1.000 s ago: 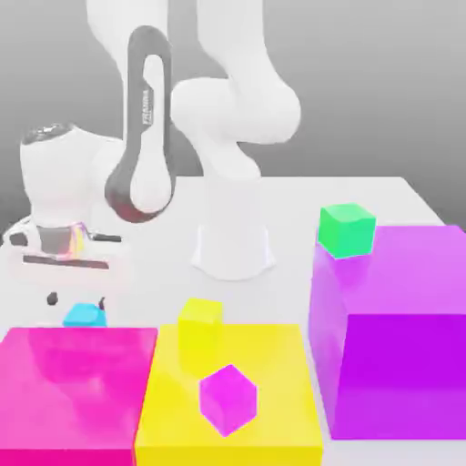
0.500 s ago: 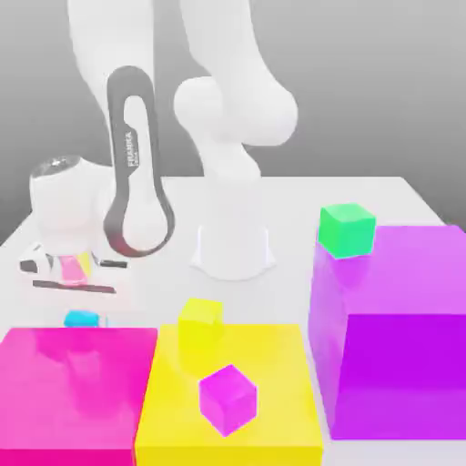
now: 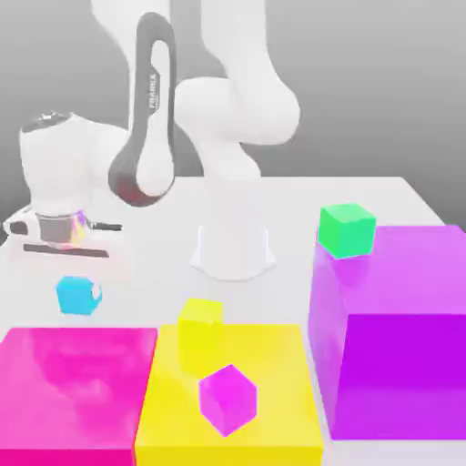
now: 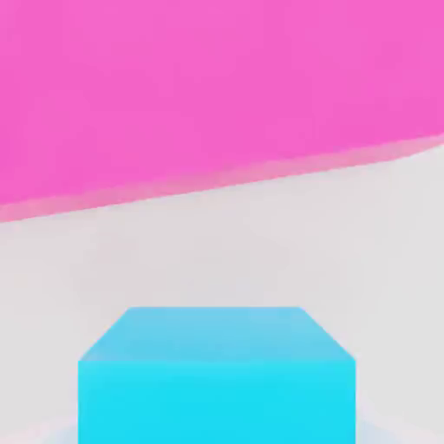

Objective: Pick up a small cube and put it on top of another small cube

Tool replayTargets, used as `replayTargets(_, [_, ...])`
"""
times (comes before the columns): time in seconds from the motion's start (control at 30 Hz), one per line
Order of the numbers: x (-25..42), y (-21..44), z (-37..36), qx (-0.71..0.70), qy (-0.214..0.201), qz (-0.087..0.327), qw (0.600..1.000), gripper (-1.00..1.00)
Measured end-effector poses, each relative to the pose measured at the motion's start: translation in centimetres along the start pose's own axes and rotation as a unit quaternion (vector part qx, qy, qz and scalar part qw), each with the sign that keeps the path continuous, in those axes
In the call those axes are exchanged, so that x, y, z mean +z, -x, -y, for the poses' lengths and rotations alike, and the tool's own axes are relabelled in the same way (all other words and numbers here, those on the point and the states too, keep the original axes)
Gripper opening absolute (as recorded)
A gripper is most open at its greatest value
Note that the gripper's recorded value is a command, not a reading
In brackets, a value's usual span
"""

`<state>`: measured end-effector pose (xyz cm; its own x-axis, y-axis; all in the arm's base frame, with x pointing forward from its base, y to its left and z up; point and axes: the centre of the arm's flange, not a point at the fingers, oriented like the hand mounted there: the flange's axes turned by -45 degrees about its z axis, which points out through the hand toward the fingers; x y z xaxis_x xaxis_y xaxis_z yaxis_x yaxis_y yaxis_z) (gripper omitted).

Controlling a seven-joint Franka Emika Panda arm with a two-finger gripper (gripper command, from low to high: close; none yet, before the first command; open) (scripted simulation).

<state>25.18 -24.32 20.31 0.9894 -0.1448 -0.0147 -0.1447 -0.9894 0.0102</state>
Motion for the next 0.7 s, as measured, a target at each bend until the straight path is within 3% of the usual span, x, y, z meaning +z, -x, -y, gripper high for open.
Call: replayTargets(0.7, [-7.4,-4.9,11.3,0.012,0.026,0.003,1.000,-1.00])
